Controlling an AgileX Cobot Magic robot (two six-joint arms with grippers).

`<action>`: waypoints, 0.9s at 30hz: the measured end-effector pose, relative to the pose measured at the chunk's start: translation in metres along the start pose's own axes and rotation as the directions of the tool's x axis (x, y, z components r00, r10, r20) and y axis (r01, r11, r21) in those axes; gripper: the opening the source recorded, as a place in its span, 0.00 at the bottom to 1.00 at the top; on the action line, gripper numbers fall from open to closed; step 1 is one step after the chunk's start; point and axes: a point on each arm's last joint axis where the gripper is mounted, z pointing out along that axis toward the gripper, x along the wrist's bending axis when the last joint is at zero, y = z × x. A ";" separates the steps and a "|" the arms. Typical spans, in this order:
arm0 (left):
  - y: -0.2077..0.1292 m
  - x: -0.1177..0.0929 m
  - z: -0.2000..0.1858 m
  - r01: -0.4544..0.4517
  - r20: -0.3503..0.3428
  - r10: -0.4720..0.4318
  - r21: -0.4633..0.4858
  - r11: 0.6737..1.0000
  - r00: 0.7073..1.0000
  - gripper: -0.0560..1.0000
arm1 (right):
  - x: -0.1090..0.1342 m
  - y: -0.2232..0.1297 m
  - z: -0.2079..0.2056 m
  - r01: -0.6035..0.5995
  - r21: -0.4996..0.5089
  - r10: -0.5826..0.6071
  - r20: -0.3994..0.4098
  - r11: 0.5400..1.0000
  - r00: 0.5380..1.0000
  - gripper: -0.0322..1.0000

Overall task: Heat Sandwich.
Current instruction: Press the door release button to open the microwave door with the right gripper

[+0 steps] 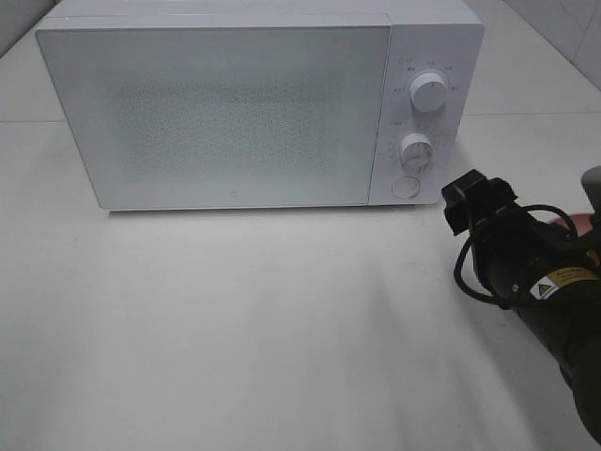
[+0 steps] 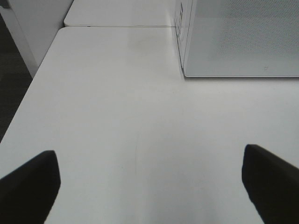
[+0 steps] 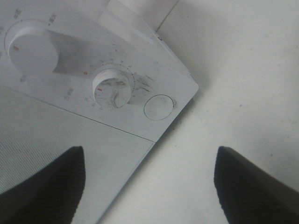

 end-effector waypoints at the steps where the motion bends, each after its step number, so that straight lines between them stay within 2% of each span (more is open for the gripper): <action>1: 0.000 0.000 0.000 0.000 0.000 0.000 0.000 1.000 1.000 0.99 | 0.000 0.000 0.000 -0.069 0.000 0.069 0.000 0.998 0.998 0.75; 3: 0.000 0.000 0.000 0.000 0.000 0.000 0.000 1.000 1.000 0.99 | 0.000 0.000 0.000 -0.242 0.000 0.242 0.000 0.970 0.970 0.74; 5: 0.000 0.000 0.000 0.000 0.000 0.000 0.000 1.000 1.000 0.99 | 0.000 0.000 0.000 -0.284 0.000 0.284 0.000 0.959 0.959 0.73; 8: 0.000 0.000 0.000 0.000 0.000 0.000 0.000 1.000 1.000 0.99 | 0.000 0.000 0.000 -0.420 0.000 0.420 0.000 0.908 0.908 0.68; 11: 0.000 0.000 0.000 0.000 0.000 0.000 0.000 1.000 1.000 0.99 | 0.000 0.000 0.000 -0.450 0.000 0.450 0.000 0.893 0.893 0.63; 13: 0.000 0.000 0.000 0.000 0.000 0.000 0.000 1.000 1.000 0.99 | -0.001 0.000 0.000 -0.484 0.001 0.484 0.008 0.875 0.875 0.53; 14: 0.000 0.000 0.000 0.000 0.000 0.000 0.000 1.000 1.000 0.99 | -0.001 0.000 0.000 -0.484 0.001 0.484 0.008 0.875 0.875 0.53; 15: 0.000 0.000 0.000 0.000 0.000 0.000 0.000 1.000 1.000 0.99 | -0.001 -0.001 0.000 -0.489 0.002 0.489 0.010 0.872 0.872 0.48; 16: 0.000 0.000 0.000 0.000 0.000 0.000 0.000 1.000 1.000 0.99 | -0.001 -0.001 0.000 -0.499 0.002 0.499 0.012 0.867 0.867 0.36; 17: 0.000 0.000 0.000 0.000 0.000 0.000 0.000 1.000 1.000 0.99 | -0.001 -0.001 0.000 -0.499 0.002 0.499 0.015 0.866 0.866 0.29; 18: 0.000 0.000 0.000 0.000 0.000 0.000 0.000 1.000 1.000 0.99 | -0.001 -0.001 0.000 -0.499 0.002 0.499 0.015 0.866 0.866 0.29; 20: 0.000 0.000 0.000 0.000 0.000 0.000 0.000 1.000 1.000 0.99 | -0.001 -0.001 0.000 -0.500 0.003 0.500 0.021 0.866 0.866 0.12; 22: 0.000 0.000 0.000 0.000 0.000 0.000 0.000 1.000 1.000 0.99 | -0.002 -0.001 0.000 -0.500 0.004 0.500 0.023 0.866 0.866 0.07; 27: 0.000 0.000 0.000 0.000 0.000 0.000 0.000 1.000 1.000 0.99 | -0.002 -0.001 0.000 -0.500 0.004 0.500 0.025 0.866 0.866 0.05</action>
